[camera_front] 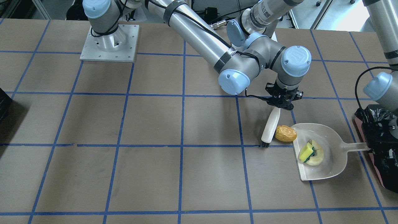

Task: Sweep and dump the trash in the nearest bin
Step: 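Keep brushing the debris deeper into the dustpan with the right gripper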

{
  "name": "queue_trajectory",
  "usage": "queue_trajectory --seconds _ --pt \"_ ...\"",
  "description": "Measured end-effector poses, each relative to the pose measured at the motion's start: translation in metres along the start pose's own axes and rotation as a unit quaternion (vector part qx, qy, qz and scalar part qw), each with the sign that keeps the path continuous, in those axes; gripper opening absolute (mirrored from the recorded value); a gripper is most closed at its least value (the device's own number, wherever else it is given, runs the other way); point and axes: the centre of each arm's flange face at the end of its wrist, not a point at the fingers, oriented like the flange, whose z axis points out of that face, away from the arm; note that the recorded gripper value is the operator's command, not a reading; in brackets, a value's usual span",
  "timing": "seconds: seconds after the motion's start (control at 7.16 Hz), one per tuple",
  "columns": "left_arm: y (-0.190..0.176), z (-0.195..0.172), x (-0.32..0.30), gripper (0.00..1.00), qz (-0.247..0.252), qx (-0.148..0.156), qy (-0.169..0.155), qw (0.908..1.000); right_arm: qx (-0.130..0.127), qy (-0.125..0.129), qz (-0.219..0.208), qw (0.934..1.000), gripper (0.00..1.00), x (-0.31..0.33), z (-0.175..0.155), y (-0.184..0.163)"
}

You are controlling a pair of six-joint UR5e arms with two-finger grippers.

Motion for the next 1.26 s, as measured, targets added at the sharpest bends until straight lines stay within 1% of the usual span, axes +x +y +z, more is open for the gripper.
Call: queue_trajectory --seconds 0.28,0.56,0.84,0.98,1.26 --pt "0.0 0.0 0.0 0.0 0.0 0.0 0.0 1.0 0.005 -0.023 -0.007 0.9997 0.0 -0.019 -0.009 0.002" --pt "0.0 0.0 0.0 0.0 0.0 0.0 0.0 1.0 0.013 -0.041 -0.023 0.9988 0.0 -0.031 -0.015 0.006" --pt "0.0 0.0 0.0 0.0 0.0 0.0 0.0 1.0 0.025 -0.063 -0.051 0.9964 0.0 -0.038 -0.002 0.004" --pt "0.0 0.0 0.0 0.0 0.0 0.0 0.0 1.0 0.031 -0.068 -0.064 0.9951 0.0 -0.039 0.009 0.0" --pt "0.0 0.0 0.0 0.0 0.0 0.0 0.0 1.0 0.044 -0.065 -0.099 0.9919 0.0 -0.039 0.019 -0.005"
